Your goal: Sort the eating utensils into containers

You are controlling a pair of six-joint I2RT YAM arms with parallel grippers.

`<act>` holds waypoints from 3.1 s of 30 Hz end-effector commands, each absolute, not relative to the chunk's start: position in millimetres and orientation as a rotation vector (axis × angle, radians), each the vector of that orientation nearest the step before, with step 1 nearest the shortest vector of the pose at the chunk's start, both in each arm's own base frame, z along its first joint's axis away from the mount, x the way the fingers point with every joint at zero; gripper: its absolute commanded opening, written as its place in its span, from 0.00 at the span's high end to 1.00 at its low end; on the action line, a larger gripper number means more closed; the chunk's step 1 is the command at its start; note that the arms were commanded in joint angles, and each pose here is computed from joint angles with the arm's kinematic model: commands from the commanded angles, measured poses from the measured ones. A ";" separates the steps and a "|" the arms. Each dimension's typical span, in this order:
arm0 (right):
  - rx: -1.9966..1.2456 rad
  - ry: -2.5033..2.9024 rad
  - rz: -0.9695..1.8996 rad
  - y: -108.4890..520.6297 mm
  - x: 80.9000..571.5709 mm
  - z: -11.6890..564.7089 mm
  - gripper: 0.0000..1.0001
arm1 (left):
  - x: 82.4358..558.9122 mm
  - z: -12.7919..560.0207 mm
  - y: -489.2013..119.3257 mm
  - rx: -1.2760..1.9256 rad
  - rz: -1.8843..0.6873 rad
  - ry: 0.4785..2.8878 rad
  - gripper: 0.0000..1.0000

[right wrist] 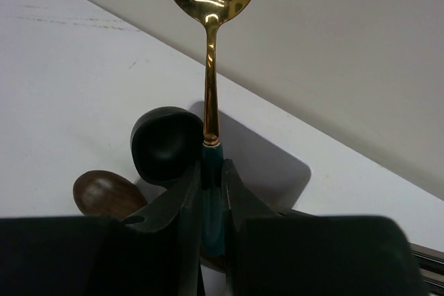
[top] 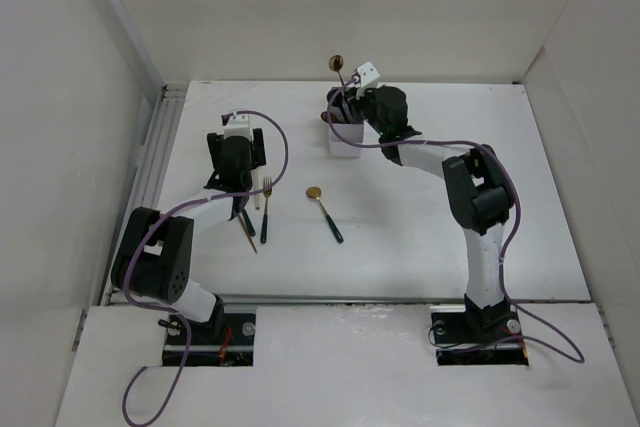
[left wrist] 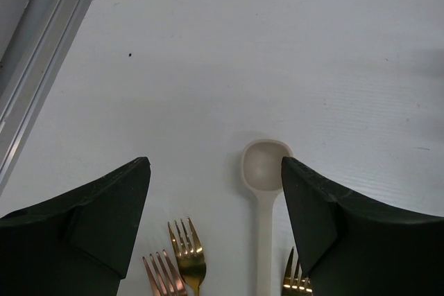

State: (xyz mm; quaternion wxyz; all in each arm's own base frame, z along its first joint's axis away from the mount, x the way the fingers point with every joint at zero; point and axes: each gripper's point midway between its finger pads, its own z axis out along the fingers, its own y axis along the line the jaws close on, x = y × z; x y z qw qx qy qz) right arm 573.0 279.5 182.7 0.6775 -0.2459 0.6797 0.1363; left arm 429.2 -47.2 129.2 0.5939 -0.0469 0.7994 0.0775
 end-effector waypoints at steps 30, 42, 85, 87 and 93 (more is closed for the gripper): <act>-0.736 1.936 0.232 296.9 445.6 195.2 0.30 | 423.9 170.2 -46.3 -0.122 0.147 1.728 0.26; -0.849 2.394 0.361 317.4 310.7 75.8 0.31 | 401.5 161.5 -30.5 -0.197 0.117 1.723 0.26; -0.350 2.201 0.342 240.4 348.7 173.7 0.35 | 240.1 54.0 -169.3 1.598 -0.488 2.267 0.32; -0.385 2.208 0.337 241.7 348.4 168.6 0.35 | 223.8 47.3 -168.6 1.636 -0.523 2.342 0.33; -0.425 2.251 0.366 243.5 342.6 151.8 0.35 | 202.7 34.4 -160.4 1.554 -0.490 2.517 0.32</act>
